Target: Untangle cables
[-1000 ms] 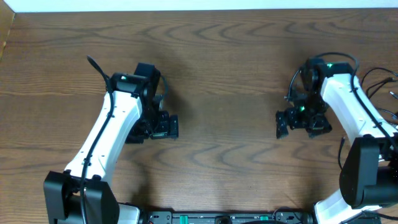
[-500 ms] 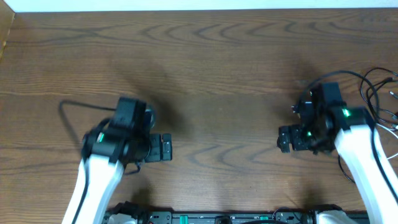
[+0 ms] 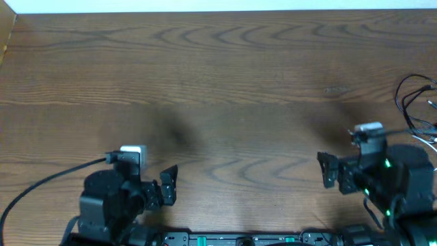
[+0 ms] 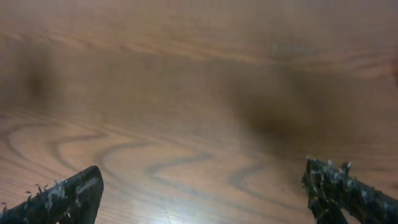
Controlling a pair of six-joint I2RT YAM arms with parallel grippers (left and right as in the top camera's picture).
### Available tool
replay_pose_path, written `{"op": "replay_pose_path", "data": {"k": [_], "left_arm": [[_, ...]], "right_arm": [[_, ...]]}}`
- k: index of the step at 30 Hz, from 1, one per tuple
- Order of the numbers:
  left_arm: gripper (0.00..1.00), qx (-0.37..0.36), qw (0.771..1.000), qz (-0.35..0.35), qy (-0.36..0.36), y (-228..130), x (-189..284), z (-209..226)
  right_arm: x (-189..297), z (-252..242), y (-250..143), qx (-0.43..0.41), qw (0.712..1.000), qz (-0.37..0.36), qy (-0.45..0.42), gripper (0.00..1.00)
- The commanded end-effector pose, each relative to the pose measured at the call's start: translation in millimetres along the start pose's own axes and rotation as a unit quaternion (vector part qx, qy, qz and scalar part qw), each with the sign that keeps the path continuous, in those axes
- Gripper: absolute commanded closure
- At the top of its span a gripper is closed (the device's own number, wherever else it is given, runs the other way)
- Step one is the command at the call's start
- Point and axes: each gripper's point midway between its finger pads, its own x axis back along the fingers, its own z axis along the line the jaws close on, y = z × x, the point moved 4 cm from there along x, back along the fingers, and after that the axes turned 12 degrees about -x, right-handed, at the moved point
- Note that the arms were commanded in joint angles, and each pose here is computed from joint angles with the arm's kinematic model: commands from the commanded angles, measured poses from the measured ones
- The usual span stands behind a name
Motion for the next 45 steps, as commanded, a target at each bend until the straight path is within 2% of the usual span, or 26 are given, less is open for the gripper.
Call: {"op": "replay_pose_path", "data": {"k": [1,21,32,37,45], "left_arm": [[0.00,-0.010,1.000,-0.009,0.008,1,1,2],[0.00,-0.009,1.000,0.003,0.008,-4,1,2],[0.00,-0.009,1.000,0.003,0.008,-4,1,2],[0.00,-0.009,1.000,0.003,0.008,-4,1,2],[0.00,-0.009,1.000,0.003,0.008,-4,1,2]], "right_arm": [[4,-1,-3,-0.002,1.000,-0.010,-0.001,0.01],[5,-5,-18,-0.006,1.000,0.025,-0.010,0.01],[5,-8,-17,-0.002,1.000,0.020,-0.023,0.01],[10,-11,-16,0.029,0.999,-0.010,-0.024,0.01],[0,-10,-27,0.054,0.993,-0.104,0.012,0.01]]}}
